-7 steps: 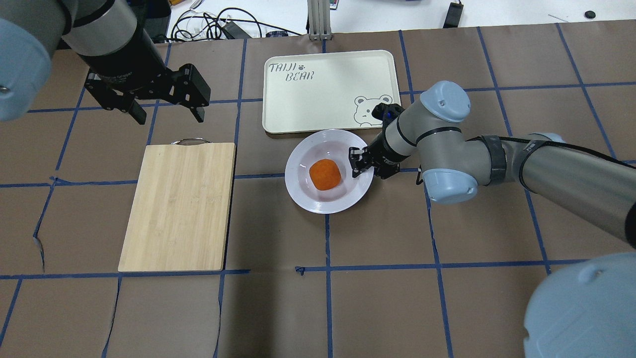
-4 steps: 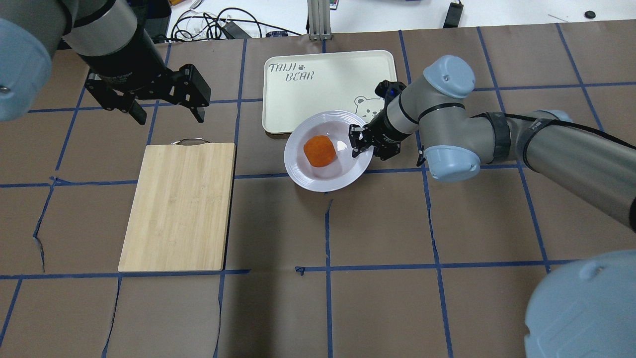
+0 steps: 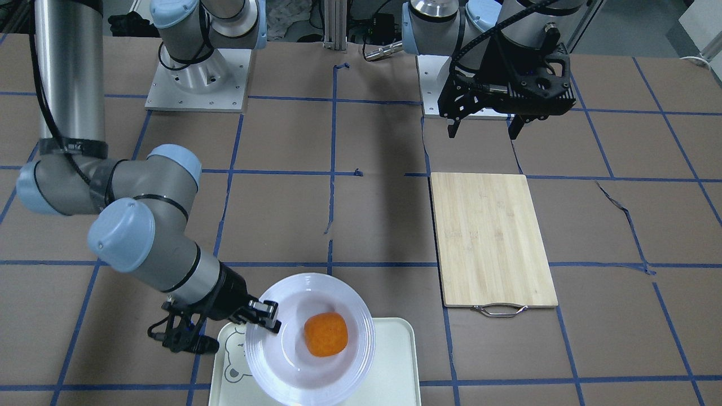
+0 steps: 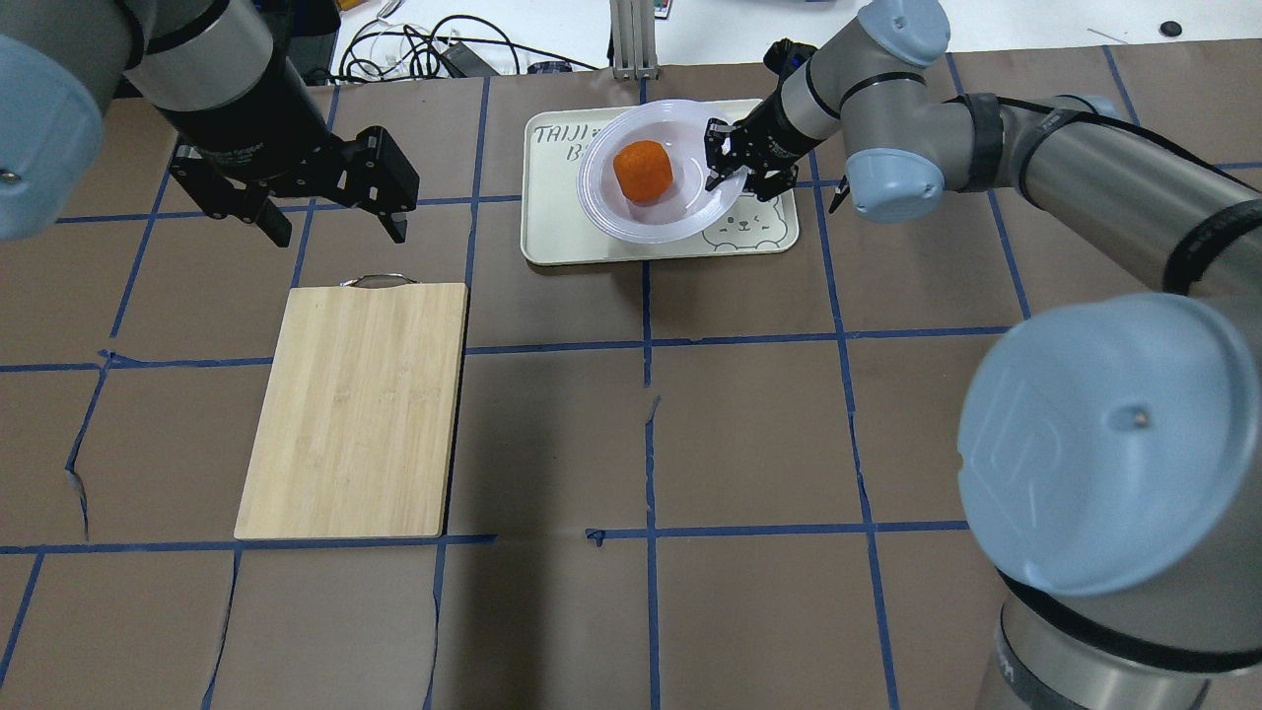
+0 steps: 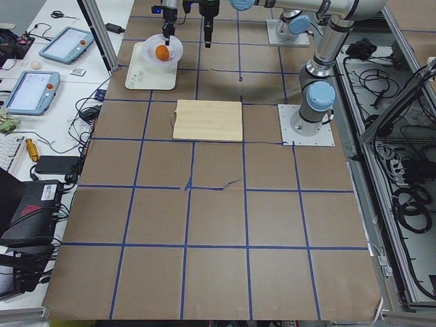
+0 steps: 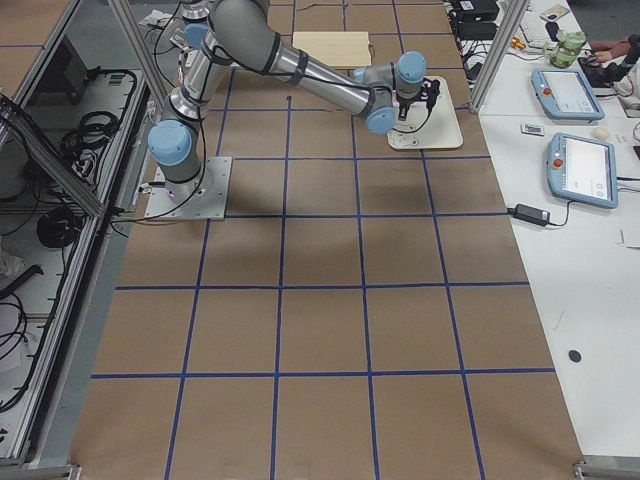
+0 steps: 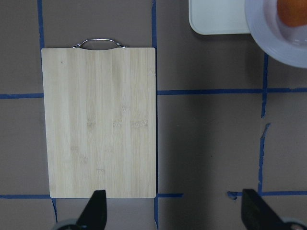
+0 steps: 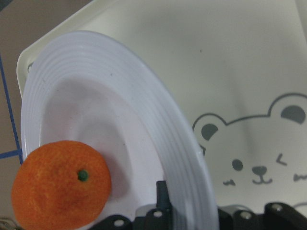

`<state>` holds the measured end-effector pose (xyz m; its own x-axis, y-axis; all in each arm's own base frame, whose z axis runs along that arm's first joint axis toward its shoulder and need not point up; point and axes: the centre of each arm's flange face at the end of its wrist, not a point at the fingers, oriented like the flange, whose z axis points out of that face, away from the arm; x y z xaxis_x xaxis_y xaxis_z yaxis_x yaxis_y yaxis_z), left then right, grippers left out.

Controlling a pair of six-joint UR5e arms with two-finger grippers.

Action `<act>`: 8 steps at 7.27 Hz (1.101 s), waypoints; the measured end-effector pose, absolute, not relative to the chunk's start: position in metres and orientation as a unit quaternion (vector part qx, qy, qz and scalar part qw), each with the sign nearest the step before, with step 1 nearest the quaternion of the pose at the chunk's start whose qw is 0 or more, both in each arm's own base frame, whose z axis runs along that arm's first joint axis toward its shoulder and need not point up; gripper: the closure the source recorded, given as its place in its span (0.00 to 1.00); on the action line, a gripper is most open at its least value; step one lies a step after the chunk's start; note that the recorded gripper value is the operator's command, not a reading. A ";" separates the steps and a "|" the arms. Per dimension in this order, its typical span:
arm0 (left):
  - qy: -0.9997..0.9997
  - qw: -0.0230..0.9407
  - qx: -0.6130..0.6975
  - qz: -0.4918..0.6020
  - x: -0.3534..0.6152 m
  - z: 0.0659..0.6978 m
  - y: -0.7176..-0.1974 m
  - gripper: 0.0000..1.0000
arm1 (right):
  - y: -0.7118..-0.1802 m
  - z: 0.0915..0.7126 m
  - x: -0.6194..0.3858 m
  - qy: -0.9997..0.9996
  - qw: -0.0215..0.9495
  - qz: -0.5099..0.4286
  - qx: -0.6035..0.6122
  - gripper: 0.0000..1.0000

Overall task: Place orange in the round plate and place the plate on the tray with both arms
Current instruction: 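Slide the plate with the right gripper farther from the robot onto the bear tray, then open the right gripper and lift it off the plate rim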

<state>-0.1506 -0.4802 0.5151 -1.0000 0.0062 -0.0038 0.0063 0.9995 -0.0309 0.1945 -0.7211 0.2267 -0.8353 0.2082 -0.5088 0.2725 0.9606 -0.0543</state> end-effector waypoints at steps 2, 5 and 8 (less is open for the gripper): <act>1.000 0.001 0.003 -0.015 -0.151 0.515 -0.480 0.00 | -0.747 0.199 0.196 0.954 0.265 -0.057 0.129 0.62; 1.000 0.002 0.003 -0.015 -0.151 0.515 -0.480 0.00 | -0.750 0.196 0.196 0.953 0.267 -0.056 0.133 0.00; 1.000 0.002 0.003 -0.015 -0.151 0.515 -0.481 0.00 | -0.748 0.227 0.182 0.965 0.216 -0.084 0.125 0.00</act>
<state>-0.1505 -0.4806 0.5146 -1.0000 0.0067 -0.0041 0.0068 0.9995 -0.0299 0.1821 -0.7476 0.2265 -0.8751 0.2046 -0.4386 0.2773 0.9547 -0.1079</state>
